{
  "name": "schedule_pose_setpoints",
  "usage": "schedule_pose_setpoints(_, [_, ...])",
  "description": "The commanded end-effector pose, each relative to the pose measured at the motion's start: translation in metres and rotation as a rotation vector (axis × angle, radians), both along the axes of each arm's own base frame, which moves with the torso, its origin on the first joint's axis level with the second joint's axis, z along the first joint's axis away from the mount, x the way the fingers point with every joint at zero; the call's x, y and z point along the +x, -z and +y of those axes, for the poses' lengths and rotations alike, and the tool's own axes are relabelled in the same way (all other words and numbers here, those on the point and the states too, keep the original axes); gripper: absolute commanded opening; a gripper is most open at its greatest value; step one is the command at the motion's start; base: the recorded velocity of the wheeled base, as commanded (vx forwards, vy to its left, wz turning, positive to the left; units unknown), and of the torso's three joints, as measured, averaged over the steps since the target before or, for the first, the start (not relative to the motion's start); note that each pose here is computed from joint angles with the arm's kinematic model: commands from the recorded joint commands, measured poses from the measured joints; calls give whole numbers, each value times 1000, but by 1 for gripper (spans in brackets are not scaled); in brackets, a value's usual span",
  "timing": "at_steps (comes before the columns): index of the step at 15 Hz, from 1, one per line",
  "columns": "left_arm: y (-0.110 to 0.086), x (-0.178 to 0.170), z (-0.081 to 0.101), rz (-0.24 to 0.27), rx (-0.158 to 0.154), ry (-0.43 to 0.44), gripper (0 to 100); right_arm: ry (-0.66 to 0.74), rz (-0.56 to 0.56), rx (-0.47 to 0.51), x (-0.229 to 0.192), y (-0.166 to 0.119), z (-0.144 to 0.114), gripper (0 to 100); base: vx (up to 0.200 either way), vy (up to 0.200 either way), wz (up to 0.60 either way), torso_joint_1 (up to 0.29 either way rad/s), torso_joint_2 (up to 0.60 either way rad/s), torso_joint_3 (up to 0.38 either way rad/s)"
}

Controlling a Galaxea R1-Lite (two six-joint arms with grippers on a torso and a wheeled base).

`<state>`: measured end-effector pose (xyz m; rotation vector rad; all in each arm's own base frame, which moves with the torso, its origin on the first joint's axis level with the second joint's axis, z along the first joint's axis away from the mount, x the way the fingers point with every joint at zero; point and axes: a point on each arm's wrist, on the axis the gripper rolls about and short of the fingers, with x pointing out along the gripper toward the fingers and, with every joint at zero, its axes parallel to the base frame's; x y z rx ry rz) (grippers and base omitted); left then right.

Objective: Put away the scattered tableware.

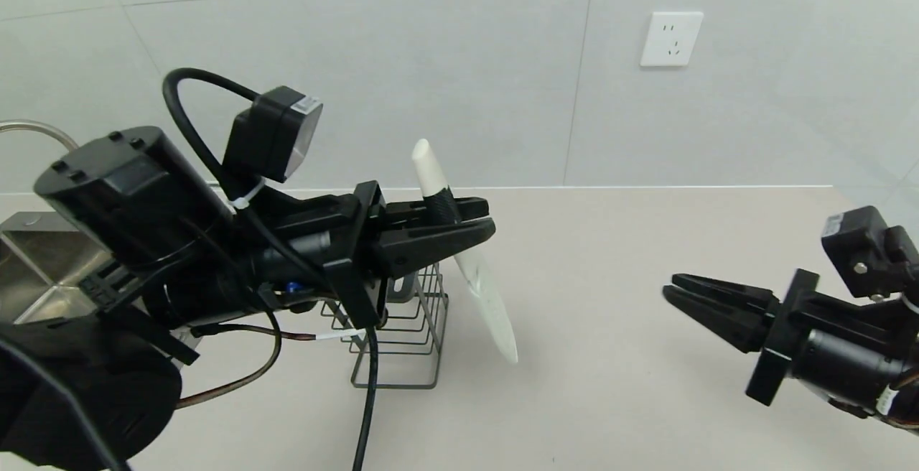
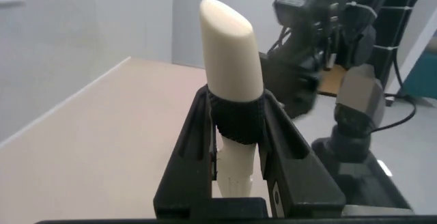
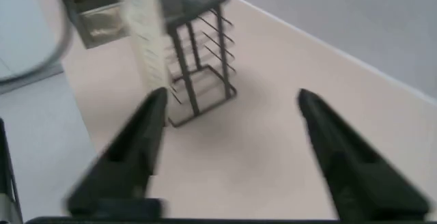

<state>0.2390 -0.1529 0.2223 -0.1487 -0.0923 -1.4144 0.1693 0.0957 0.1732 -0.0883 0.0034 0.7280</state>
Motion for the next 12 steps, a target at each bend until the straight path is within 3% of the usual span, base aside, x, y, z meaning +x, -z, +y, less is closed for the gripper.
schedule_pose_setpoints(1, [-23,-17,10,-55,-32,-25,0,131,18,8,-28,14,-40,0,0,0,0,0,0,0])
schedule_pose_setpoints(4, [-26,-19,11,-53,3,-42,0,153,-101,55,-66,5,-56,0,0,0,0,0,0,0])
schedule_pose_setpoints(5, [-28,-19,11,-75,24,-55,0,206,-213,95,-85,-6,-68,0,0,0,0,0,0,0])
schedule_pose_setpoints(7, [-27,-18,12,-179,62,-132,0,251,-374,119,-123,-8,-81,0,0,0,0,0,0,0])
schedule_pose_setpoints(9, [-30,-21,14,-244,66,-185,0,275,-454,112,-148,-4,-86,0,0,0,0,0,0,0])
schedule_pose_setpoints(12, [-39,-30,19,-271,48,-188,0,310,-465,104,-175,20,-88,0,0,0,0,0,0,0])
